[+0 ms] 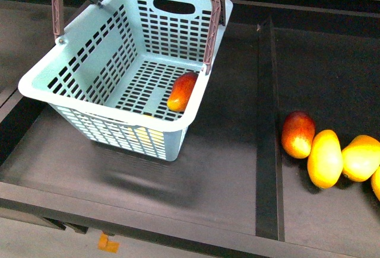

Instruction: Pick lemon and mango into basket

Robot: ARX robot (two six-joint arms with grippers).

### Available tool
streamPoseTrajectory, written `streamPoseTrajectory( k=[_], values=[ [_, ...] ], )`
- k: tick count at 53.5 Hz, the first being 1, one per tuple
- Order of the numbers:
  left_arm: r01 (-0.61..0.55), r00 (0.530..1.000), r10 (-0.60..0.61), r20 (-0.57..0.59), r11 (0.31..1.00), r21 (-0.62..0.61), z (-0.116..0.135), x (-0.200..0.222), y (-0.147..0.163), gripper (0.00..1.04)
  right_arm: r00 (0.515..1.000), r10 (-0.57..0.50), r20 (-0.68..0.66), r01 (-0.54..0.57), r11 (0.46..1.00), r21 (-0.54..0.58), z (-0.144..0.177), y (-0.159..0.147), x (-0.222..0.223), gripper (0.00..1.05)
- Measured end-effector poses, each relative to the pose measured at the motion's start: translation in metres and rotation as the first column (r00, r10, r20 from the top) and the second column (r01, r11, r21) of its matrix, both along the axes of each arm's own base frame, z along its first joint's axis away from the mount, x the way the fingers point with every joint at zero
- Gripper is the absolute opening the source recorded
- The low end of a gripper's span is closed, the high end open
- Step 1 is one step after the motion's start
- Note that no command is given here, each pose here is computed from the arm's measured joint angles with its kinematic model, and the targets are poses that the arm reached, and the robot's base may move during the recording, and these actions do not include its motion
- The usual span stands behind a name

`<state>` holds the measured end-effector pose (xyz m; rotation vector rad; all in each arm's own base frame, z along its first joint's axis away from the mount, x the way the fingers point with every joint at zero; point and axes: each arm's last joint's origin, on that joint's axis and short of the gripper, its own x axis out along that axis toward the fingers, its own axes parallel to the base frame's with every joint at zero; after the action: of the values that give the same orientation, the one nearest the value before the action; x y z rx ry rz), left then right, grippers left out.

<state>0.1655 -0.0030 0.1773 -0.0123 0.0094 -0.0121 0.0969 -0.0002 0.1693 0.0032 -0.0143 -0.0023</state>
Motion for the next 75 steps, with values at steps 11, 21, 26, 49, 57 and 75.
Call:
streamPoseTrajectory(
  k=[11, 21, 26, 49, 57, 75],
  values=[
    [-0.008, 1.000, 0.008, 0.007, 1.000, 0.001, -0.011, -0.017, 0.002, 0.03, 1.000, 0.000, 0.000, 0.000, 1.000, 0.000, 0.000, 0.000, 0.000, 0.96],
    [-0.008, 1.000, 0.008, 0.008, 1.000, 0.001, -0.011, -0.027, 0.002, 0.03, 1.000, 0.000, 0.000, 0.000, 1.000, 0.000, 0.000, 0.000, 0.000, 0.96],
    [-0.008, 1.000, 0.008, 0.014, 1.000, 0.001, -0.008, -0.033, 0.002, 0.03, 1.000, 0.000, 0.000, 0.000, 1.000, 0.000, 0.000, 0.000, 0.000, 0.96],
    [-0.008, 1.000, 0.008, 0.026, 1.000, 0.001, -0.005, -0.052, 0.003, 0.03, 1.000, 0.000, 0.000, 0.000, 1.000, 0.000, 0.000, 0.000, 0.000, 0.96],
    [-0.008, 1.000, 0.008, 0.026, 1.000, 0.001, -0.006, -0.055, 0.003, 0.03, 1.000, 0.000, 0.000, 0.000, 1.000, 0.000, 0.000, 0.000, 0.000, 0.96],
    [-0.009, 1.000, 0.009, 0.020, 1.000, 0.001, -0.009, -0.068, 0.003, 0.03, 1.000, 0.000, 0.000, 0.000, 1.000, 0.000, 0.000, 0.000, 0.000, 0.96]
  ],
)
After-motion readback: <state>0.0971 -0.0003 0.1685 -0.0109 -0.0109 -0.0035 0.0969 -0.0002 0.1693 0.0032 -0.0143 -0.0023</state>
